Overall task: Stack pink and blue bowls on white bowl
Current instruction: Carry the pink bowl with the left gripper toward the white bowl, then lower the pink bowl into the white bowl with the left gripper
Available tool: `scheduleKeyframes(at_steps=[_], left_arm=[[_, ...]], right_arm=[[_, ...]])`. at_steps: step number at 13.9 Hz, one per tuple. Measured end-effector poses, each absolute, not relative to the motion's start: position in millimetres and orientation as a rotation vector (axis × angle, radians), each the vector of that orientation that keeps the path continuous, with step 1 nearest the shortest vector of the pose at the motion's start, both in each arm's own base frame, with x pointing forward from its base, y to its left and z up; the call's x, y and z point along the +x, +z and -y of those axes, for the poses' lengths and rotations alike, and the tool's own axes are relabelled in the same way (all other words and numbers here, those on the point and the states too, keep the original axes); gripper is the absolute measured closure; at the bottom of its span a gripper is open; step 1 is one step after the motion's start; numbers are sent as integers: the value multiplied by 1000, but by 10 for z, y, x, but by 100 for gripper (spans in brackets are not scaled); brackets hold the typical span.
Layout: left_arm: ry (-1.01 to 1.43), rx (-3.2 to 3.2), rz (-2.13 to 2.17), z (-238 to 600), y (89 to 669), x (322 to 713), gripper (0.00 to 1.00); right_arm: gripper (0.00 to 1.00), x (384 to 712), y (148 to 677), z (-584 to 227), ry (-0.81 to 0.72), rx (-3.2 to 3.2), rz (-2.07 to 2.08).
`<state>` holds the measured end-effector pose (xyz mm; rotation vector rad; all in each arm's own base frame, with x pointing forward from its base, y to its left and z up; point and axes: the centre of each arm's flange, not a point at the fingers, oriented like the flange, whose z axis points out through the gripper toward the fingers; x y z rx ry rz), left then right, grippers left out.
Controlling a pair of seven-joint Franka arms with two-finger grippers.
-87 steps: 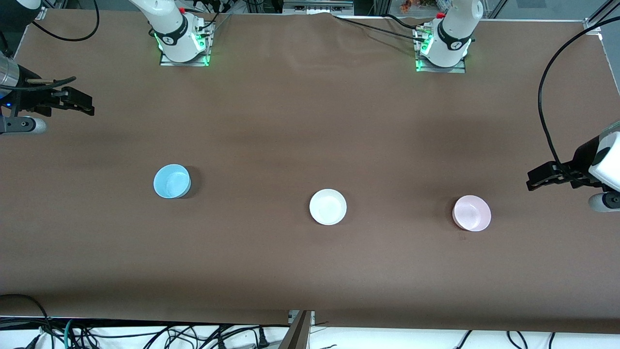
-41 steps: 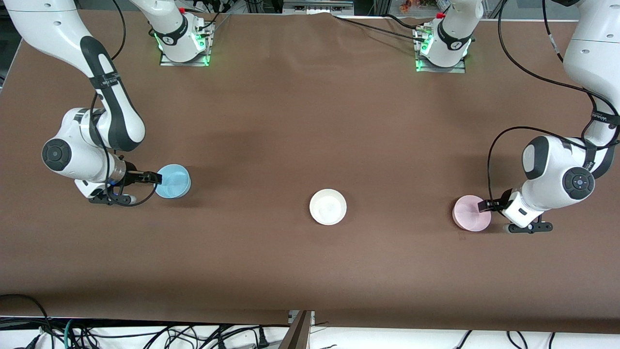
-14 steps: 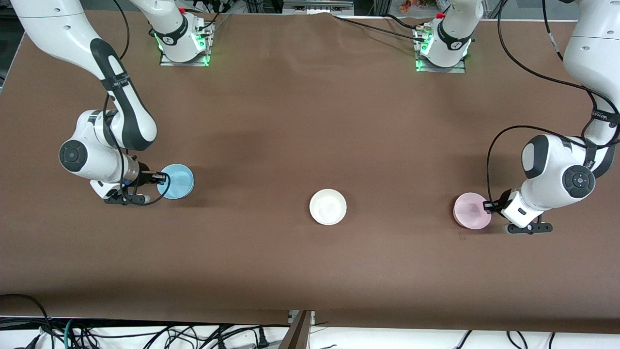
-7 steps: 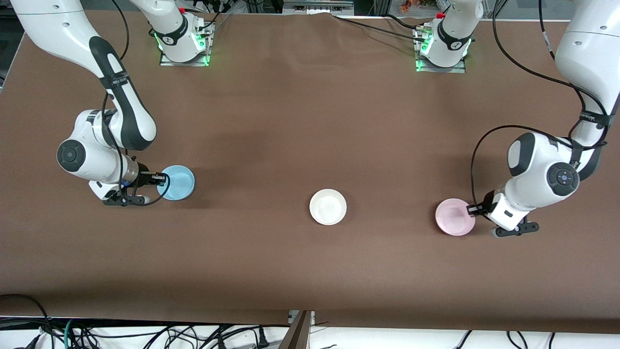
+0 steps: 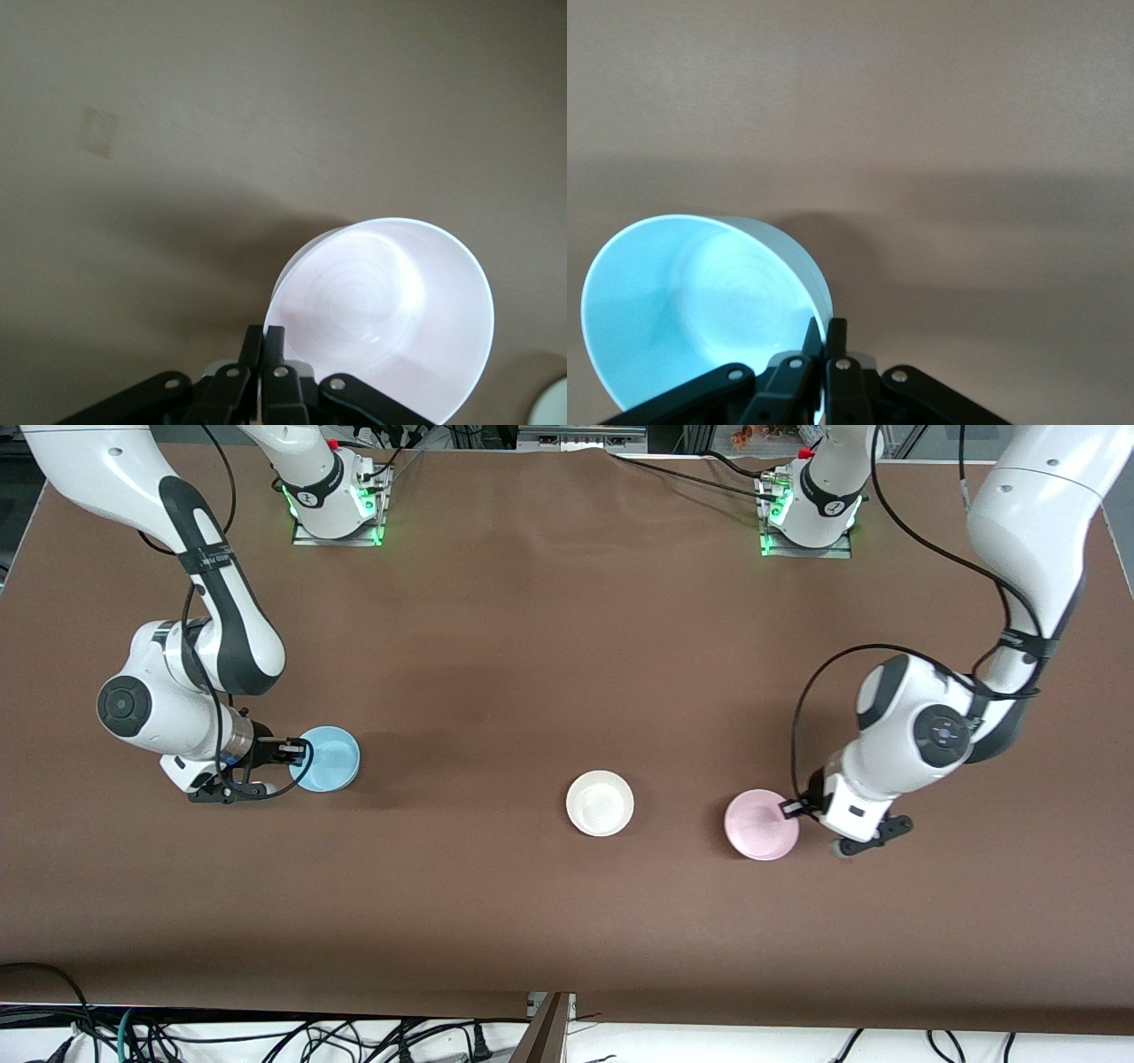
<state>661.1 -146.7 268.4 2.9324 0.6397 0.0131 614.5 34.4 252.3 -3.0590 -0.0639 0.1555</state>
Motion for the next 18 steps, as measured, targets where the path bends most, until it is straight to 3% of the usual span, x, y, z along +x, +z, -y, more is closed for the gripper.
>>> scheduleKeyframes(at_steps=[8, 18], left_arm=[[52, 2819, -869, 2853, 3045, 6396, 97], [93, 2806, -1060, 3780, 2767, 6077, 97]], right_arm=[[97, 6204, 2754, -662, 201, -3032, 144], [97, 6179, 2794, -930, 208, -2954, 120]])
